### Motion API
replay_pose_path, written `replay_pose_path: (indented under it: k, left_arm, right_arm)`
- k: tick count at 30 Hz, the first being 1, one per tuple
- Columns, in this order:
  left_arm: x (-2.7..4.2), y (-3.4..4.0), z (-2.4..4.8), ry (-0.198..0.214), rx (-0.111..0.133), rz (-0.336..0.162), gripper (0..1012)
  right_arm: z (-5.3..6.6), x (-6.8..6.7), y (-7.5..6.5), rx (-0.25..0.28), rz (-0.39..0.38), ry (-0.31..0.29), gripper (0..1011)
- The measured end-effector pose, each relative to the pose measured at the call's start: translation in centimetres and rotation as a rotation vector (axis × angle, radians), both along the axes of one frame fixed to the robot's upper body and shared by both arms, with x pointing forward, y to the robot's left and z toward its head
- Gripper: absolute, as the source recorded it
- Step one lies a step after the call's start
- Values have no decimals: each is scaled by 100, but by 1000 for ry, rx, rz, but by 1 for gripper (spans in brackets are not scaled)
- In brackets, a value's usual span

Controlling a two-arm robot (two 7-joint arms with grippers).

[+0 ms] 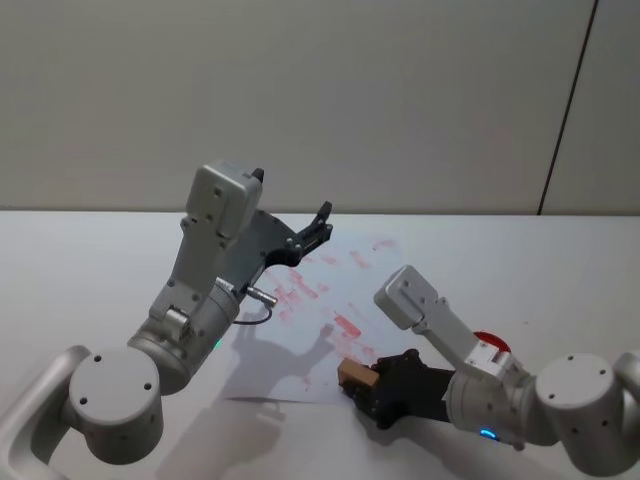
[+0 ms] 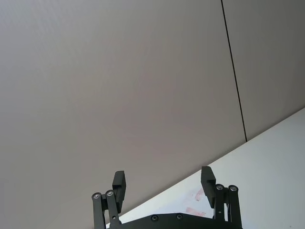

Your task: Use the one hand to pick up the stamp and affix it onto the A4 paper.

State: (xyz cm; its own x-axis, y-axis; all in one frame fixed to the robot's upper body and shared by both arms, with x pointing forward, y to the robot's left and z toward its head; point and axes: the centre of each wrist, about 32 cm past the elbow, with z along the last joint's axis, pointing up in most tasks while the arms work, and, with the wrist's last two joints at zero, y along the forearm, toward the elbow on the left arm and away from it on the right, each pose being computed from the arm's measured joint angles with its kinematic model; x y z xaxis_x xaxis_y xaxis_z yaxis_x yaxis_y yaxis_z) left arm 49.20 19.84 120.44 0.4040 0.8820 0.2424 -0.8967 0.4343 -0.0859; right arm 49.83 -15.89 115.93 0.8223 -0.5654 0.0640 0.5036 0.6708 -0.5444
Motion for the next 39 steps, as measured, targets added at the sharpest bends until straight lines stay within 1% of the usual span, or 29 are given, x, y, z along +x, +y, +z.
replay_pose_path:
  k: [6,9,12,19,22,23,24,25,29,30,32,36,39]
  left_arm:
    - [0,0,0,0,0,0,1003]
    - [0,0,0,0,0,0,1003]
    - [0,0,0,0,0,0,1003]
    - [0,0,0,0,0,0,1003]
    - [0,0,0,0,0,0,1003]
    - [0,0,0,0,0,0,1003]
    - [0,0,0,0,0,0,1003]
    - [0,0,0,0,0,0,1003]
    - [0,0,0,0,0,0,1003]
    - [0,0,0,0,0,0,1003]
    - [0,0,0,0,0,0,1003]
    - [0,0,0,0,0,0,1003]
    - [0,0,0,0,0,0,1003]
  right_arm:
    - [-56,-3,38,-9,-8,-7,220]
    - [-69,-3,56,-6,-14,-22,220]
    - [-73,-1,68,5,-21,-39,220]
    - [-49,1,83,52,-50,-78,220]
    - [19,7,71,88,-73,-107,220]
    - [66,10,59,107,-85,-124,220]
    - [66,10,59,107,-85,-124,220]
    - [110,11,46,128,-99,-138,220]
    - [216,-4,-26,171,-137,-167,220]
    - [223,-7,-41,175,-144,-168,220]
    - [278,-22,-87,193,-164,-181,220]
    - [325,-45,-155,205,-190,-187,220]
    - [359,-82,-241,206,-221,-187,220]
